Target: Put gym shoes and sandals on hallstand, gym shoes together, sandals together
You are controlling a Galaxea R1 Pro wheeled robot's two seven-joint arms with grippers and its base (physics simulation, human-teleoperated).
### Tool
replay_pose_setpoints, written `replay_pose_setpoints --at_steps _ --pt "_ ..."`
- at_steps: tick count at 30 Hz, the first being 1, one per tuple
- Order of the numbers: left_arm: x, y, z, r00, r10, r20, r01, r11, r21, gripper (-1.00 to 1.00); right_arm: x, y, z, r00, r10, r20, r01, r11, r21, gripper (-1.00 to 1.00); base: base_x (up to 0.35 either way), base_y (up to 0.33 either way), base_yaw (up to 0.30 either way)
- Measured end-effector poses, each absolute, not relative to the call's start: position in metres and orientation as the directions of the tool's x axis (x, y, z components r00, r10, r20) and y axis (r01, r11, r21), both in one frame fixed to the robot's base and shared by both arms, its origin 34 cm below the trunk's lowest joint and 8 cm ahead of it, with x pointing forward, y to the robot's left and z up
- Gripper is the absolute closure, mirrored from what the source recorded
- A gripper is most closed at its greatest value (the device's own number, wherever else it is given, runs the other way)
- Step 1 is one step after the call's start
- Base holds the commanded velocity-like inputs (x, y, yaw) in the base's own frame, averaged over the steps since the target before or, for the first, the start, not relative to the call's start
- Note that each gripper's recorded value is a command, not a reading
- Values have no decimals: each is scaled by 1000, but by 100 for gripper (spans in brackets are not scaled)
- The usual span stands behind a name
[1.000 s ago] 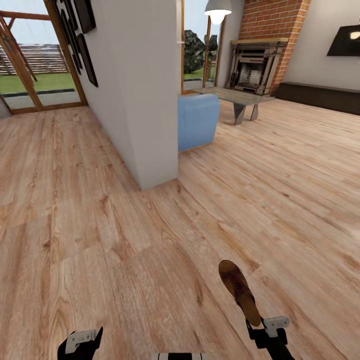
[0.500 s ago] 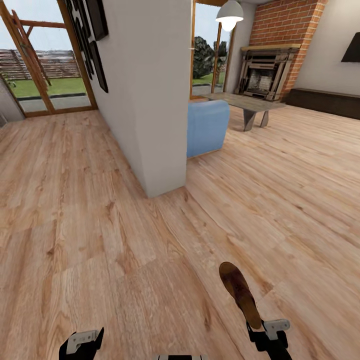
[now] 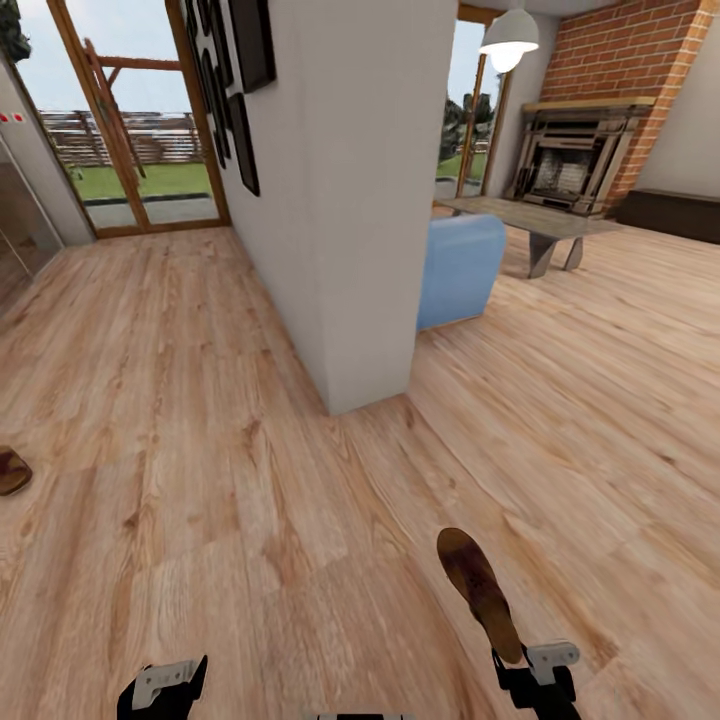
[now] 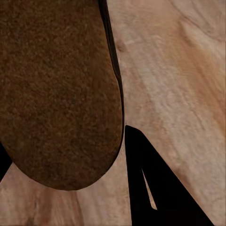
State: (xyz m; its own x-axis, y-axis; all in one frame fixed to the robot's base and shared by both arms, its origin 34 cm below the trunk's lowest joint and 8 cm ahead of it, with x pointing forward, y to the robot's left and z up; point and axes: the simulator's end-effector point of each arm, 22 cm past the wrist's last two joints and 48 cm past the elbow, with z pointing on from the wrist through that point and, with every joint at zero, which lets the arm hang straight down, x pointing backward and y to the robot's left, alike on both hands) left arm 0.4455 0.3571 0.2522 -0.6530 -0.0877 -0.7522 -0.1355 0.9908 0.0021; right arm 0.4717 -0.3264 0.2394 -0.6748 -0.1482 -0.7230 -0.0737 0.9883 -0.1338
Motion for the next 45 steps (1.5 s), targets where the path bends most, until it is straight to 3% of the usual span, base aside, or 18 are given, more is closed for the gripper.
replay_pose_setpoints --at_steps 12,37,45 --pt "450 358 257 -643 -89 -760 -137 991 0 -100 476 -326 244 -666 -149 -731 -73 988 -135 100 271 217 170" --pt "450 356 257 -644 -86 -760 -132 991 0 -100 478 -327 246 -661 -146 -736 -64 988 -138 100 246 226 8" --pt "449 356 257 -644 -86 -760 -133 991 0 -100 477 -327 246 -662 -145 -736 -64 988 -137 100 307 123 212"
